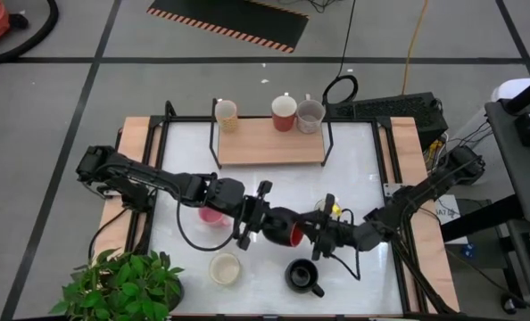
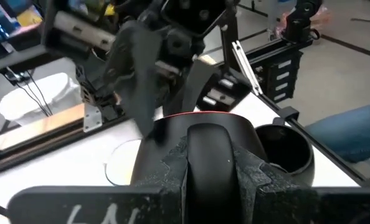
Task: Place coffee mugs
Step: Put the orange mug on the shelf
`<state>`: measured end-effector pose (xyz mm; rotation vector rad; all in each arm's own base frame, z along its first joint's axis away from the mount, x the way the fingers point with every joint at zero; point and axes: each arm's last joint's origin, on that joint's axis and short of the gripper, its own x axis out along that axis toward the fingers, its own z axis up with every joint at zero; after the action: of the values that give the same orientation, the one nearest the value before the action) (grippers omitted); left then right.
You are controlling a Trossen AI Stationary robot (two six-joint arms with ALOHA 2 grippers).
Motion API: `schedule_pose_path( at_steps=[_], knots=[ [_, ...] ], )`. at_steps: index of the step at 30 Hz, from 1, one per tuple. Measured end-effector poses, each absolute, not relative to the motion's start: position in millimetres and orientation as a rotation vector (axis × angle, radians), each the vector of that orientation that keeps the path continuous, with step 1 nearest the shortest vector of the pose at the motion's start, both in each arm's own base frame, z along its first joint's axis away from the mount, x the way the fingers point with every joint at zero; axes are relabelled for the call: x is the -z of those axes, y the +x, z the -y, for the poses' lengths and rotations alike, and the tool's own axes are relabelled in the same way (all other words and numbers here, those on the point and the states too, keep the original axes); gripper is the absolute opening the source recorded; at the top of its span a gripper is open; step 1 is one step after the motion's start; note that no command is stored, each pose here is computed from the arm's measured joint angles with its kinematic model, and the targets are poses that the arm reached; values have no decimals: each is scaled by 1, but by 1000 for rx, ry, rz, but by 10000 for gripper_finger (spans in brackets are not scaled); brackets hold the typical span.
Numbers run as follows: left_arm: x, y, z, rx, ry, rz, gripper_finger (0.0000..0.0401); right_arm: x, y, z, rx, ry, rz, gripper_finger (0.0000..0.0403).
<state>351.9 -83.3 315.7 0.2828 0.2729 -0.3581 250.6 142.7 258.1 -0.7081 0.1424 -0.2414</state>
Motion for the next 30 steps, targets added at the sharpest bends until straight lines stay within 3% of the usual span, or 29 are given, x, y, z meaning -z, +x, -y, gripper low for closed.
schedule_pose_path(
  at_steps=[4, 8, 11, 16, 20, 24, 30],
  knots=[
    [-316, 352, 83, 360, 283, -274, 72, -255, 255, -135, 259, -644, -162, 131],
    [-315, 352, 83, 364, 275, -281, 74, -253, 258, -129, 250, -595, -174, 140],
    [-315, 352, 83, 364, 276, -286, 74, -252, 260, -128, 216, -578, -169, 110],
    [-314, 352, 83, 356, 260, -292, 75, -252, 260, -128, 197, -598, -174, 16],
    [-315, 352, 82, 293, 269, -294, 76, -251, 259, -127, 254, -605, -194, 13],
    [-315, 351, 85, 158, 414, -294, 89, -251, 257, -123, 360, -569, -220, 7],
    [-317, 351, 96, -28, 556, -282, 168, -256, 252, -116, 475, -474, -217, 5]
  ],
)
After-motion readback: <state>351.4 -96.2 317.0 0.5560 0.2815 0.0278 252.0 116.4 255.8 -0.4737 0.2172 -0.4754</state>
